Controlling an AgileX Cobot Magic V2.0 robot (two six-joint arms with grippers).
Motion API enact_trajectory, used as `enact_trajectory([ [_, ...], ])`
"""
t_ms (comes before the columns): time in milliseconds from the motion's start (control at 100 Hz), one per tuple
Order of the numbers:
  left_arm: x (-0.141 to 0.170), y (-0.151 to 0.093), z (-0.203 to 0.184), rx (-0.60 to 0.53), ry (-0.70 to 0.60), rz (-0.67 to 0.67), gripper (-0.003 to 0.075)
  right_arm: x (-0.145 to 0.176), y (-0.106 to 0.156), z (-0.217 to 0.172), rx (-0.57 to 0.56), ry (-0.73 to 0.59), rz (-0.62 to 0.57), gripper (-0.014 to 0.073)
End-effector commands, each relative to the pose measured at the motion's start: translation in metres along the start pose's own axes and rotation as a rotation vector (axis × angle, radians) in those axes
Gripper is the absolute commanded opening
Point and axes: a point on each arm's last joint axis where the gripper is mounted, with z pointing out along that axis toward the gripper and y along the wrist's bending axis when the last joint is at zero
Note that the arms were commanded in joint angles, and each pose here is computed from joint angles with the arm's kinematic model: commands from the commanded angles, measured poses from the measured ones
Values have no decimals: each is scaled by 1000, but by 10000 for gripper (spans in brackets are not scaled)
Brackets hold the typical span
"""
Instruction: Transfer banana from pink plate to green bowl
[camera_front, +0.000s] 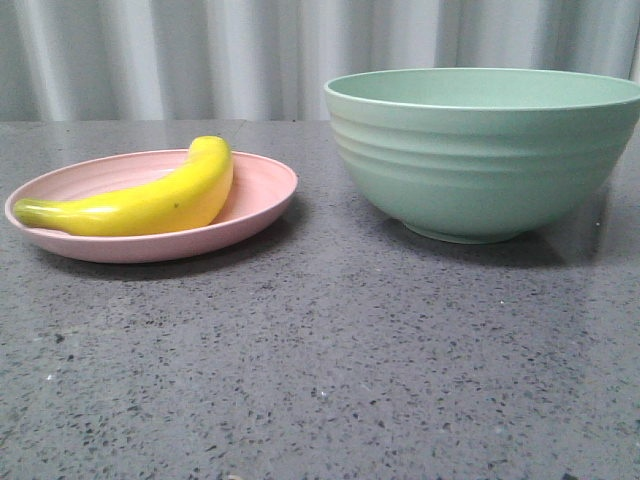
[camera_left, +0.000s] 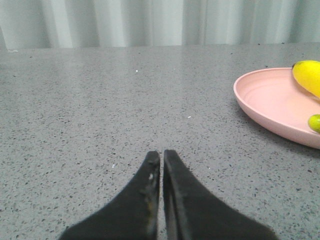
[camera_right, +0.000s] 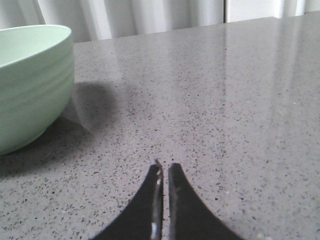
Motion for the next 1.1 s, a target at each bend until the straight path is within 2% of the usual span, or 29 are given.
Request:
enact_trajectory([
  [0,-7,0,-2,5,-107,-9,-20,-2,0,0,0,-90,-19,-67],
  [360,-7,0,-2,5,-107,-9,-20,-8,0,-1,-7,-160,-19,-67],
  [940,-8,0,-2,5,-120,-9,-20,-4,0,0,-3,-117,-21,-67],
  [1090,-8,0,-2,6,-124,-9,-20,-8,0,-1,-7,-160,-21,-67],
])
